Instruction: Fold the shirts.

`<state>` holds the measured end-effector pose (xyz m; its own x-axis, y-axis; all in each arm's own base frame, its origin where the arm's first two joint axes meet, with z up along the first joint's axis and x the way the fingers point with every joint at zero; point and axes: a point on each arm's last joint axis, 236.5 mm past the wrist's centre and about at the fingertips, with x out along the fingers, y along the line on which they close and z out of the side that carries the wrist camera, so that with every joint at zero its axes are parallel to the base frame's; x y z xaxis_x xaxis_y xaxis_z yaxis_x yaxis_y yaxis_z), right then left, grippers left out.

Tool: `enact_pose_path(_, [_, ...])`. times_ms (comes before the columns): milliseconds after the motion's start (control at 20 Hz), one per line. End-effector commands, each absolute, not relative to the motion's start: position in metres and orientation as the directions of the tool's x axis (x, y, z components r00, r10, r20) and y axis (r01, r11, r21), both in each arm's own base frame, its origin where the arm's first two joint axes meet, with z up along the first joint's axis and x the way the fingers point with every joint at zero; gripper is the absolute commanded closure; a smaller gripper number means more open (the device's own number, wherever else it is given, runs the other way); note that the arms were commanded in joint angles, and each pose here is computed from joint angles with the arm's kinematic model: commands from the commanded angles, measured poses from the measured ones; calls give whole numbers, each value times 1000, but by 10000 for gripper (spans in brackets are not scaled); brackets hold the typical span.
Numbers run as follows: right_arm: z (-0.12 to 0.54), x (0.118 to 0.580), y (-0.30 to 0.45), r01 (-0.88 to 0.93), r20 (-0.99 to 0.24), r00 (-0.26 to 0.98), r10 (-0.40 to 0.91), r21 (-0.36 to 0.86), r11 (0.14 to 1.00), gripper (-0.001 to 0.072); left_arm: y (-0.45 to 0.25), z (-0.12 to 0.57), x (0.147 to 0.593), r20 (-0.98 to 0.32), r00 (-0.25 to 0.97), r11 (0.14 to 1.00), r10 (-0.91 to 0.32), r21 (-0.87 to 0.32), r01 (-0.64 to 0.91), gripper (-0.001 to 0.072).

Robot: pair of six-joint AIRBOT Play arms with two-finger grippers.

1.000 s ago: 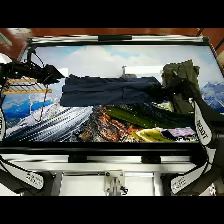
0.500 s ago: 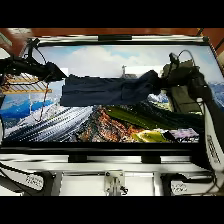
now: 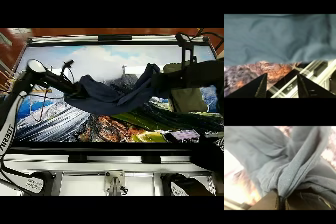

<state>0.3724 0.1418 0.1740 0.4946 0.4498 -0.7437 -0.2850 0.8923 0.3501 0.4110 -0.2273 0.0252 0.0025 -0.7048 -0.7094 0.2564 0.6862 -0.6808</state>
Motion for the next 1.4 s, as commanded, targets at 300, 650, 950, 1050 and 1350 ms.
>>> enact_pose_path(300, [216, 308, 140, -336, -733, 489, 473, 341, 878, 642, -376, -8, 359, -630, 8, 607, -776, -744, 279, 281])
enact_pose_path(650, [241, 330, 152, -355, -625, 580, 523, 384, 852, 642, -423, -22, 307, -624, -112, 552, -773, -749, 366, 680])
enact_pose_path(950, [209, 331, 192, -433, -680, 465, 567, 383, 816, 642, -266, 48, 395, -742, 196, 753, -641, -556, 353, 682])
enact_pose_path(1050, [186, 339, 226, -481, -697, 416, 584, 376, 792, 642, -194, 82, 413, -765, 335, 832, -550, -465, 304, 681])
enact_pose_path(1350, [80, 387, 350, -545, -687, 372, 624, 383, 746, 642, -32, 211, 408, -610, 723, 922, -325, -374, 99, 680])
